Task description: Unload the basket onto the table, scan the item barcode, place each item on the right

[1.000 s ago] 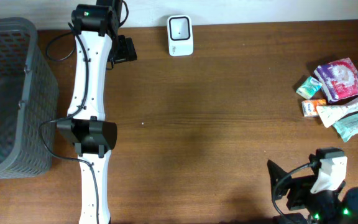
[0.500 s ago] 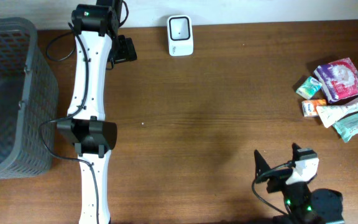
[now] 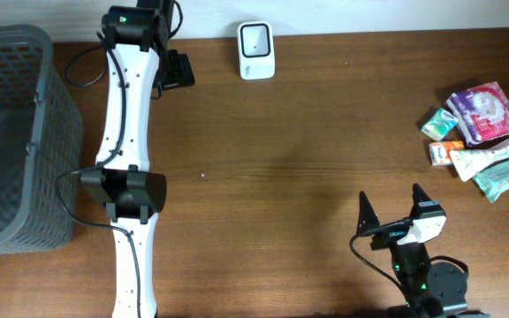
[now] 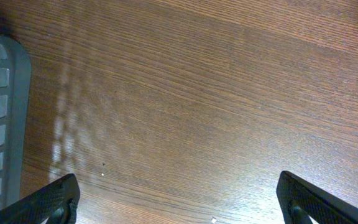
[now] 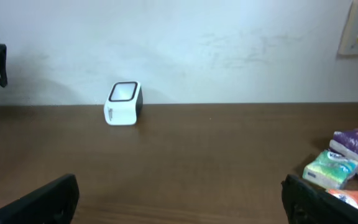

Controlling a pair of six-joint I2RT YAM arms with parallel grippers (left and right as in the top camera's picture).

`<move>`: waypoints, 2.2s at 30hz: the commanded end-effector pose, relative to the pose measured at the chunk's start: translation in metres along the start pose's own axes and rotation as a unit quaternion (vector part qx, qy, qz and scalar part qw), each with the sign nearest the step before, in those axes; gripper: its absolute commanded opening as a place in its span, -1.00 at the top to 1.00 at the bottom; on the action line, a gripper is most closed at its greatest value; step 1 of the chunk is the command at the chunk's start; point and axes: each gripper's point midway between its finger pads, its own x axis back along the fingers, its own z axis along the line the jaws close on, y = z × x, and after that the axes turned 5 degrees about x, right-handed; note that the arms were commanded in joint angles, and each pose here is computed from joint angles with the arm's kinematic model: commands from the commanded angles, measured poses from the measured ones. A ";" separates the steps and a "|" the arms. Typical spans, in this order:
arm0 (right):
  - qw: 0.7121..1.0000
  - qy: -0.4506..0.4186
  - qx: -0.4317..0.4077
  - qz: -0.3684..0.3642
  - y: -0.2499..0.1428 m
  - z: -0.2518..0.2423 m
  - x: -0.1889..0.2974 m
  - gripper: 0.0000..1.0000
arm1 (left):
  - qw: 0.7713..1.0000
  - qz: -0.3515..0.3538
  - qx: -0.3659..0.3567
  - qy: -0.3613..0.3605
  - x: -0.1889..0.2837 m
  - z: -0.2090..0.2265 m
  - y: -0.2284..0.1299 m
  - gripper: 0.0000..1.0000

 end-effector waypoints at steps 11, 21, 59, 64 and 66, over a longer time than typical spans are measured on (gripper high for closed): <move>0.999 -0.037 -0.002 -0.013 -0.020 -0.016 -0.007 -0.97 | 1.000 -0.008 -0.003 0.005 0.004 0.006 0.004 -0.98; 0.999 -0.047 -0.001 0.026 -0.039 -0.020 -0.006 -0.97 | 1.000 -0.008 -0.003 0.005 0.004 0.006 0.004 -0.98; 0.998 -0.045 0.032 0.028 -0.039 -0.020 -0.006 -0.97 | 1.000 -0.008 -0.003 0.005 0.004 0.006 0.004 -0.98; 0.998 -0.045 0.032 0.028 -0.039 -0.020 -0.006 -0.97 | 1.000 -0.008 -0.003 0.005 0.004 0.006 0.004 -0.98; 0.998 -0.045 0.032 0.028 -0.039 -0.020 -0.006 -0.98 | 1.000 -0.008 -0.003 0.005 0.004 0.006 0.004 -0.98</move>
